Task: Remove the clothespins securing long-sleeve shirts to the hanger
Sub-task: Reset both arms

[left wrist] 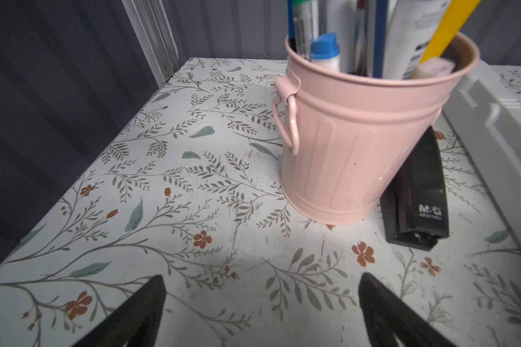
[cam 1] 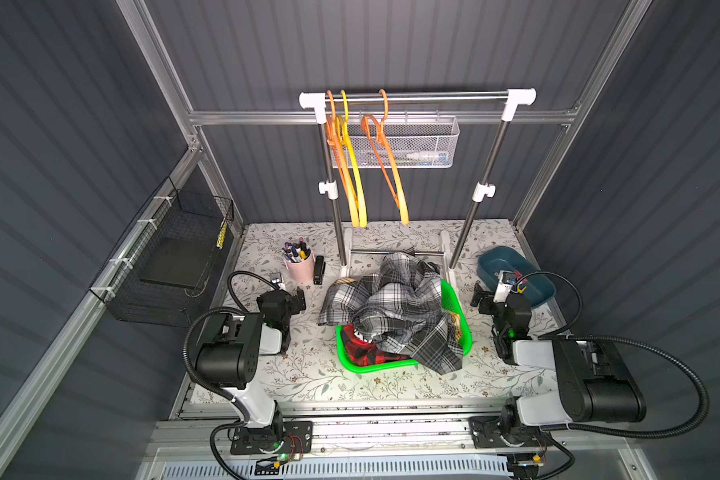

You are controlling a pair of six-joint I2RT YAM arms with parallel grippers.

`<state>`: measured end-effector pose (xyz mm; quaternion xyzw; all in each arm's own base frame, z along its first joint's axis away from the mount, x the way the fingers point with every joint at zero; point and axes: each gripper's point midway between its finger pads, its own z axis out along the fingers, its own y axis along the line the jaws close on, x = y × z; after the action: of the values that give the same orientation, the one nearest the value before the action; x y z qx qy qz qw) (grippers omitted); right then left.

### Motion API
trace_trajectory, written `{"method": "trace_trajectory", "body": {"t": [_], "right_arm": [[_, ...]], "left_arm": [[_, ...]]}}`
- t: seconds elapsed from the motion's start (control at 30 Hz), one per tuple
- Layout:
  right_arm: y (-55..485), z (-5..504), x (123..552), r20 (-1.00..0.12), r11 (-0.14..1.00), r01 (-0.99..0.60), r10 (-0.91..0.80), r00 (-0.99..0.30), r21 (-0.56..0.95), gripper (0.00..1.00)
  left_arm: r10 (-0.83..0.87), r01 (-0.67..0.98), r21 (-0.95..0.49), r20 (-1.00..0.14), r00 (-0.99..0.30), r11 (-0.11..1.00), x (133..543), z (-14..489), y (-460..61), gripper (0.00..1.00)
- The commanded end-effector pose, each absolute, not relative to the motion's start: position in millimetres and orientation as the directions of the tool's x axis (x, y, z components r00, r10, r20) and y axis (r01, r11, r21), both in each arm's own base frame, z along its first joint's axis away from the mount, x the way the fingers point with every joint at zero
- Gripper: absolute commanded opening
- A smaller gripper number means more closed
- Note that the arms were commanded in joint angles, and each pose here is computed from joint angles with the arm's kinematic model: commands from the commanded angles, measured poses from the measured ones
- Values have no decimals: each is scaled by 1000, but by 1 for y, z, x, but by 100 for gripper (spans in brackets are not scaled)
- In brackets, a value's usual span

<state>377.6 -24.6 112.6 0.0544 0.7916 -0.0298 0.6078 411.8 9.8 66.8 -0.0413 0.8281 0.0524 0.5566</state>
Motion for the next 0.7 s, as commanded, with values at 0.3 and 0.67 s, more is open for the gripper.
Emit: {"method": "trace_trajectory", "body": {"t": [0.3, 0.67], "right_arm": [[-33, 119, 383, -968, 986, 167, 63, -244, 22, 99], [-33, 119, 383, -968, 986, 166, 63, -244, 22, 99]], "left_arm": [[-4, -123, 45, -927, -374, 991, 415, 67, 10, 100], [-4, -121, 44, -927, -374, 992, 415, 67, 10, 100]]}}
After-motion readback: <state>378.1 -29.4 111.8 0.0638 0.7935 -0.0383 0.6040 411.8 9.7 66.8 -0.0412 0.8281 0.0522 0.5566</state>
